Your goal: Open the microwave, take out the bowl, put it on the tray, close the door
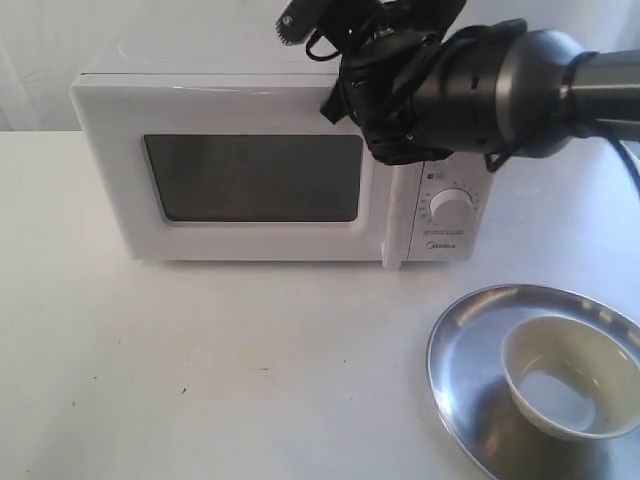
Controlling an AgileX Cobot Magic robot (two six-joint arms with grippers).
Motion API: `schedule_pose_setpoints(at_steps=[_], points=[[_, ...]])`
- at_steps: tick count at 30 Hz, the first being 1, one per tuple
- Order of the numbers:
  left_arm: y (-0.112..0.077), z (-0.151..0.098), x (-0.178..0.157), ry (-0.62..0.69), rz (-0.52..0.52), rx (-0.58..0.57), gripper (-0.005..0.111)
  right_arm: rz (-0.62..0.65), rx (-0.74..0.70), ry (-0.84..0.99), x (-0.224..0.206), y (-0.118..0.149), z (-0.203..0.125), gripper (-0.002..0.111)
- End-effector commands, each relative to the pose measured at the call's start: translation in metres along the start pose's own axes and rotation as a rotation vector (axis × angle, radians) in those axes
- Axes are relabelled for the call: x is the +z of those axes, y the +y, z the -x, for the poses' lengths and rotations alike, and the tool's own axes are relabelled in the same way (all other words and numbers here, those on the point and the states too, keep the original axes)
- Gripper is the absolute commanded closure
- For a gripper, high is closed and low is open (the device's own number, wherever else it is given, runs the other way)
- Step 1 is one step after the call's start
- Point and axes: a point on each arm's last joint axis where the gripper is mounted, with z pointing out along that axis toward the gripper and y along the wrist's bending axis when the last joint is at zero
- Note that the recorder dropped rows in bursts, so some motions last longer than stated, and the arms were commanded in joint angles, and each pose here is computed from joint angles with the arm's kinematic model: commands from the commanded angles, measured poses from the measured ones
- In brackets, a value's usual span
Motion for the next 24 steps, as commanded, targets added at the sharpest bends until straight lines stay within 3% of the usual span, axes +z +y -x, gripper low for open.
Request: schedule_pose_setpoints(at_steps=[1,4,6,10,15,24], points=[[0.0,0.001,0.0,-0.009,-0.004,-0.007,0.107,0.417,0.13,-0.325,-0.077,0.0,0.044,0.108],[0.0,0.001,0.0,-0.009,-0.004,-0.007,0.107,0.669,0.144,-0.485,-0.134,-0.005,0.049,0.108],[0.0,0.001,0.0,-0.009,-0.004,-0.007,0.107,0.739,0.147,-0.545,-0.162,-0.014,0.044,0.108],[0.0,0.001,0.0,-0.009,-0.004,-0.007,0.107,0.748,0.202,-0.56,-0.199,-0.037,0.013,0.108],[0.0,0.001,0.0,-0.009,-0.004,-0.007,0.107,0.711,0.272,-0.465,-0.22,-0.046,-0.047,0.108],[0.0,0.001,0.0,-0.009,-0.004,-0.007,0.107,0.806,0.727,-0.342,-0.257,-0.056,-0.117,0.108]])
